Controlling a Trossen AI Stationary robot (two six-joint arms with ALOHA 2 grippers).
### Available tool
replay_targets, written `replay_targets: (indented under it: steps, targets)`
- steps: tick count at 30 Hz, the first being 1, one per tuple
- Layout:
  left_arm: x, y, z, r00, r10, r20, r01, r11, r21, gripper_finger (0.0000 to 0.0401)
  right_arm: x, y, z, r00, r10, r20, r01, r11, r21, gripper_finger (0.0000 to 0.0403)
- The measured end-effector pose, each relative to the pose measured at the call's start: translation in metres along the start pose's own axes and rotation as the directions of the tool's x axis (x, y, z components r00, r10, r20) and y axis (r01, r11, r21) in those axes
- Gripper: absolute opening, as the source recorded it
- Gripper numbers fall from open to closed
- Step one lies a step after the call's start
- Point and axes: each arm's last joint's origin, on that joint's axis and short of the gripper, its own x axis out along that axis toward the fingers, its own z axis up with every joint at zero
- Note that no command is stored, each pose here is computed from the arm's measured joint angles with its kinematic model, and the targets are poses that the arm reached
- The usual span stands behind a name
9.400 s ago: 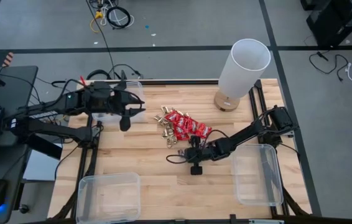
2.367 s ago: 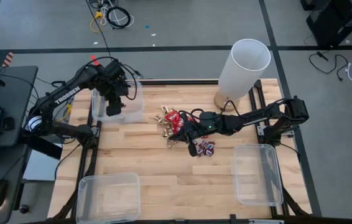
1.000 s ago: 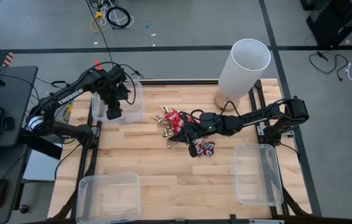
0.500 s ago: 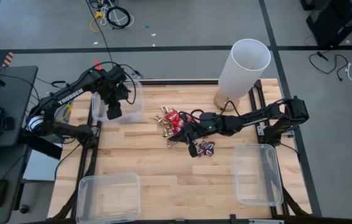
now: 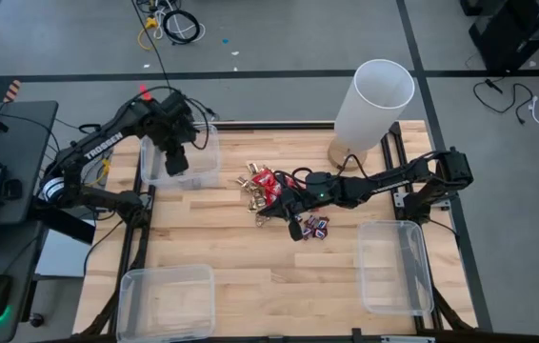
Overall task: Sort candy
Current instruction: Put the brown chocolate into the top left transparent bin
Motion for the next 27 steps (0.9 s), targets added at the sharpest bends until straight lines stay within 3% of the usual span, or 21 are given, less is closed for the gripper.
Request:
replay_targets:
  steps: [6, 10, 14, 21, 27]
  targets:
    - [-0.038, 0.0, 0.017, 0.968, -0.058, 0.246, 0.051, 0.998, 0.035, 0.0046, -0.006, -0.002, 0.005, 0.995, -0.099, -0.008, 0.099, 0.995, -0.006, 0.0]
    - [-0.057, -0.007, 0.027, 0.862, -0.158, 0.481, 0.102, 0.985, 0.14, 0.0047, -0.018, 0.002, 0.012, 0.979, -0.192, -0.062, 0.191, 0.981, -0.022, 0.0]
    - [-0.075, -0.022, 0.033, 0.754, -0.218, 0.62, 0.092, 0.969, 0.23, 0.0047, -0.032, 0.013, 0.016, 0.95, -0.281, -0.133, 0.278, 0.96, -0.044, 0.0]
    - [-0.094, -0.055, 0.039, 0.638, -0.324, 0.699, 0.043, 0.921, 0.387, 0.0047, -0.046, 0.031, 0.007, 0.869, -0.401, -0.291, 0.396, 0.915, -0.078, 0.0]
    - [-0.099, -0.078, 0.043, 0.609, -0.34, 0.716, -0.016, 0.898, 0.44, 0.0047, -0.045, 0.042, -0.011, 0.817, -0.403, -0.413, 0.403, 0.911, -0.091, 0.0001]
